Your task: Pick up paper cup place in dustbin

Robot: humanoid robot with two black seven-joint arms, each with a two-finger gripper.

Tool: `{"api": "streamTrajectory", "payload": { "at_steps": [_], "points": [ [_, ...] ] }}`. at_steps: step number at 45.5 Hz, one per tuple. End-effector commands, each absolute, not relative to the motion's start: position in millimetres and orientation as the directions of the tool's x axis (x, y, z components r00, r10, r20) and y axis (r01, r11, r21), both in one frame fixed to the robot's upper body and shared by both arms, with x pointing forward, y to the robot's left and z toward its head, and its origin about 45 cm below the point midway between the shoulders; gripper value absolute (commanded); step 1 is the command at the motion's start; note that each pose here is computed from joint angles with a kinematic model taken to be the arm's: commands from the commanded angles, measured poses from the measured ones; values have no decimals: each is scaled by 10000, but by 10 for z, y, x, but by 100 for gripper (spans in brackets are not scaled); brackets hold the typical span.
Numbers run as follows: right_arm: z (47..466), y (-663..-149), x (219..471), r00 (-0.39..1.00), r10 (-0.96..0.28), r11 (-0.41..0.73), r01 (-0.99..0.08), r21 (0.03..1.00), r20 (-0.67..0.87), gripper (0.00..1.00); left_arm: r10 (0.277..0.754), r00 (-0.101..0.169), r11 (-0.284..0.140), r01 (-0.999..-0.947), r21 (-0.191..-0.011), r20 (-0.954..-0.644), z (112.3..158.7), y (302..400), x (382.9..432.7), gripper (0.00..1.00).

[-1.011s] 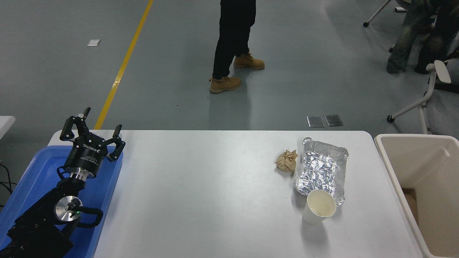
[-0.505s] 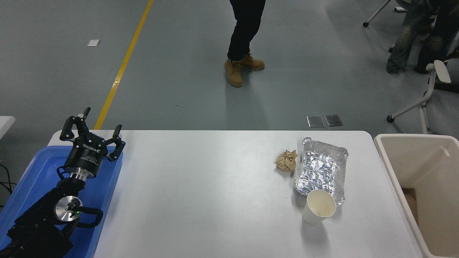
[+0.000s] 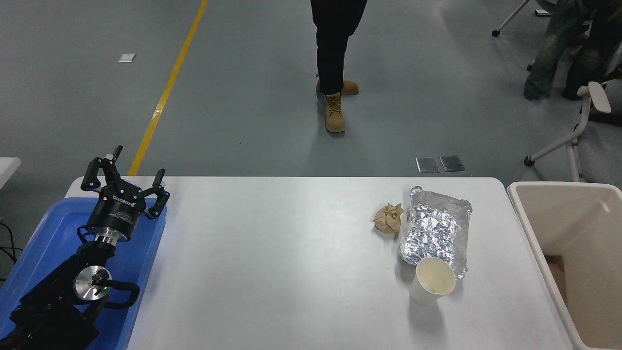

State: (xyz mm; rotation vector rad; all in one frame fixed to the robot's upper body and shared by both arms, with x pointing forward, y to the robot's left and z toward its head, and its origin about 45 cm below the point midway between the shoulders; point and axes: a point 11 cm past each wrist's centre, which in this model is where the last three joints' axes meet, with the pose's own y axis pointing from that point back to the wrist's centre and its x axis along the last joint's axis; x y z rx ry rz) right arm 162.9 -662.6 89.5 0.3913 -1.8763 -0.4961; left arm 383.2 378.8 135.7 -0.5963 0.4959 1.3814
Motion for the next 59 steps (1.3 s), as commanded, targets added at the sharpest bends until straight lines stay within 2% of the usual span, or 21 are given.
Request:
{"api": "streamTrajectory", "payload": {
  "at_steps": [1, 10, 19, 23, 32, 41, 48, 54, 59],
  "points": [
    [858, -6594, 1654, -3355, -5148, 8444, -390, 5344, 7889, 100, 7527, 1296, 855, -9914, -993, -6455, 1356, 3788, 3832, 98],
    [895, -6634, 1657, -3352, -5276, 8361, -429, 5468, 7805, 100, 7527, 1296, 855, -9914, -993, -6455, 1356, 3788, 3832, 98],
    [1041, -6710, 1761, -3571, -5196, 8420, -601, 5361, 7762, 100, 7527, 1296, 855, -9914, -993, -6455, 1356, 3788, 3832, 98],
    [1303, -6786, 2016, -3755, -5060, 8557, -1050, 5068, 7765, 100, 7527, 1296, 855, -9914, -993, -6455, 1356, 3788, 3832, 98],
    [1646, -6681, 2595, -1945, -4983, 8601, -2340, 4533, 8449, 100, 7527, 1296, 855, -9914, -993, -6455, 1356, 3788, 3832, 98],
    [1968, -6463, 3176, -1567, -4812, 8398, -3646, 4023, 8625, 100, 7527, 1296, 855, -9914, -993, -6455, 1356, 3788, 3832, 98],
    [2169, -6066, 3735, -1505, -5463, 7434, -5403, 3942, 8240, 100, 7521, 1309, 865, -9912, -1002, -6459, 1357, 3787, 3832, 98],
    [2359, -5662, 4129, -391, -5517, 6219, -6849, 3797, 8332, 100, 7527, 1296, 855, -9914, -993, -6455, 1356, 3788, 3832, 98],
    [2451, -5339, 4325, 632, -5347, 5210, -7604, 3877, 8427, 100, 7527, 1296, 855, -9914, -993, -6455, 1356, 3788, 3832, 98]
  ]
}}
